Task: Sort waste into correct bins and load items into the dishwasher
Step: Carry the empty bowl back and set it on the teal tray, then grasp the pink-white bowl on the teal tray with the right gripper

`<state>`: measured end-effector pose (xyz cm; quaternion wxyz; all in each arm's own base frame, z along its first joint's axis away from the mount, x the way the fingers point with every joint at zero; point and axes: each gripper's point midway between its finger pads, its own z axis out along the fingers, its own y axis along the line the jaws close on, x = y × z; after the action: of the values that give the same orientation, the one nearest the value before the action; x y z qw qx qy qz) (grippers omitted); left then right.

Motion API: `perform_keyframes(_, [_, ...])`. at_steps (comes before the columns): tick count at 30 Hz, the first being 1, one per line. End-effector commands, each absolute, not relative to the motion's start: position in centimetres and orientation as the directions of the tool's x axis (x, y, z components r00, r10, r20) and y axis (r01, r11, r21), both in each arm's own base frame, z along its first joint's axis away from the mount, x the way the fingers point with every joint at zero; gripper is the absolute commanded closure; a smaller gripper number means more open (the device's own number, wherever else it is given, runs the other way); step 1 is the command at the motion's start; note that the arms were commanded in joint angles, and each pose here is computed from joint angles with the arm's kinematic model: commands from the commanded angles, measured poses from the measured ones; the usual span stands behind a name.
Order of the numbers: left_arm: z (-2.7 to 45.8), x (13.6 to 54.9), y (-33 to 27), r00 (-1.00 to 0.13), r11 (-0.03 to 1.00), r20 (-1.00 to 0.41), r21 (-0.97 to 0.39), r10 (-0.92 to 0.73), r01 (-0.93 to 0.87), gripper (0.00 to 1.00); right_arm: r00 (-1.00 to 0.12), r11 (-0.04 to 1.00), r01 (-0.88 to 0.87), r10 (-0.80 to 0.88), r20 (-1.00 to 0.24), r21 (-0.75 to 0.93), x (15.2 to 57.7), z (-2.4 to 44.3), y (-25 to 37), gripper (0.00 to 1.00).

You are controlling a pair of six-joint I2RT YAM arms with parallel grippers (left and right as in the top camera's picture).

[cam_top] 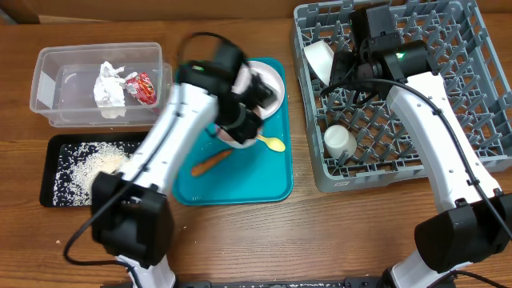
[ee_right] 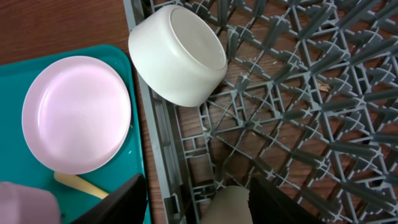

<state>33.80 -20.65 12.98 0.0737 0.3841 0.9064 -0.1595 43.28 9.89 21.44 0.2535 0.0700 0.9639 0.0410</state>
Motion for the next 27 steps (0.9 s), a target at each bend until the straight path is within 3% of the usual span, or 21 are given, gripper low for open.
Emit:
perform_keyframes(1, [9.8,33.3,-20.8,-0.686,0.680,-0.120,-0.086,0.718,0.728,0.96,-0.842,0.985,0.112,0.164,-0.515,0.131,43.0,23.1,9.7,0.45])
perform_keyframes(11, [4.5,30.7,-21.6,-0.709,0.711,0.075,-0.139,0.701,0.689,0.96,-0.841,0.985,0.112,0.164,-0.516,0.132,43.0,23.1,9.8,0.44])
perform_keyframes(18, [6.7,32.0,-20.8,-0.777,0.773,0.031,-0.130,0.629,0.621,0.43,-0.851,0.977,0.068,0.163,-0.500,0.204,43.0,23.3,11.3,0.44])
perform_keyframes(23, [12.4,34.8,-19.9,-0.822,0.816,-0.110,-0.108,0.559,0.569,0.20,-0.879,0.943,-0.039,0.124,-0.461,0.329,42.1,23.5,15.3,0.44])
perform_keyframes(24, [13.5,35.5,-19.6,-0.837,0.833,-0.141,-0.106,0.529,0.544,0.15,-0.883,0.941,-0.053,0.111,-0.456,0.333,41.9,23.4,15.9,0.44])
perform_keyframes(25, [16.2,37.4,-17.7,-0.893,0.901,-0.214,-0.097,0.396,0.423,0.01,-0.893,0.940,-0.081,0.079,-0.443,0.331,41.4,22.8,17.4,0.44])
perform_keyframes(27, [18.6,39.2,-15.2,-0.936,0.957,-0.271,-0.118,0.226,0.265,0.00,-0.904,0.938,-0.114,0.039,-0.425,0.327,40.8,21.9,19.2,0.44])
